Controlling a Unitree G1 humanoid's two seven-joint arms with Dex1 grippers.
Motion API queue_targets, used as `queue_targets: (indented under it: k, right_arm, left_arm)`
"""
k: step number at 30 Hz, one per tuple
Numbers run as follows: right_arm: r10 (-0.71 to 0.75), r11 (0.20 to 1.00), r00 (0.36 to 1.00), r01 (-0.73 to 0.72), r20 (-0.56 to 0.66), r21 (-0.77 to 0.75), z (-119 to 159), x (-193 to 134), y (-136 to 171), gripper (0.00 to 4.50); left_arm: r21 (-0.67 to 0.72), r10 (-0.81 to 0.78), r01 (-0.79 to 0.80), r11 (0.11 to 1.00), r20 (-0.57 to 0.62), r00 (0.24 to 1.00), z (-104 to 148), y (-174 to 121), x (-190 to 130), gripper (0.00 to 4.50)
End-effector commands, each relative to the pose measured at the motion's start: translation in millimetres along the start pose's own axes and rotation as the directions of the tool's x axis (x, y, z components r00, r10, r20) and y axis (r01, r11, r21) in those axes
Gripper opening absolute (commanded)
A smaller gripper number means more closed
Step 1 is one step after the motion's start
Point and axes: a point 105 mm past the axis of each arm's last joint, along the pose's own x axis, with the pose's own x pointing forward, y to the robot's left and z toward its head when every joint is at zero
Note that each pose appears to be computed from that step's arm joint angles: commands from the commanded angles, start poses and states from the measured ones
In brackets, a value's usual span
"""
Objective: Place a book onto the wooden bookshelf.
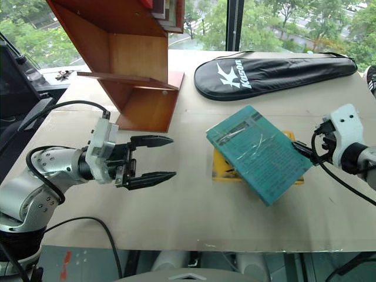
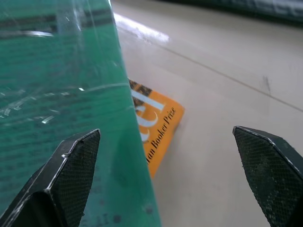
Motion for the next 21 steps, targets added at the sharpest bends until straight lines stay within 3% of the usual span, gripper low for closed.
queue_targets:
  k: [1, 2, 5, 7, 8, 13, 21]
  right_arm:
    - [-0.059, 0.998, 0.998, 0.059, -0.028, -0.027, 4, 2, -15, 4.45]
    - [-0.067, 0.997, 0.997, 0.066, -0.038, -0.029, 3, 4, -18, 4.45]
    - [-0.091, 0.995, 0.994, 0.089, -0.056, -0.036, 4, 9, -29, 3.64]
    - [-0.093, 0.995, 0.993, 0.091, -0.066, -0.039, 5, 13, -33, 2.52]
    - [-0.088, 0.995, 0.994, 0.085, -0.072, -0.044, 5, 14, -33, 2.39]
    - [-0.039, 0.996, 0.992, 0.029, -0.121, -0.083, 2, 25, -27, 0.12]
    - [0.128, 0.982, 0.985, -0.142, -0.118, -0.124, 4, 52, 18, 0.05]
  left_arm:
    - [0.039, -0.032, 0.031, 0.999, 0.014, 0.999, 11, -11, -1, 4.50]
    - [0.038, -0.030, 0.030, 0.999, 0.010, 0.999, 11, -11, -2, 4.50]
    - [0.036, -0.022, 0.022, 0.999, 0.003, 1.000, 9, -14, -3, 4.50]
    - [0.034, -0.010, 0.010, 0.999, 0.007, 1.000, 10, -14, -3, 4.50]
    - [0.033, -0.009, 0.009, 0.999, 0.007, 1.000, 10, -15, -3, 4.50]
    - [0.023, -0.004, 0.004, 1.000, -0.005, 1.000, 7, -19, -6, 4.50]
    - [-0.048, 0.044, -0.045, 0.998, -0.026, 0.999, -9, -22, -13, 4.50]
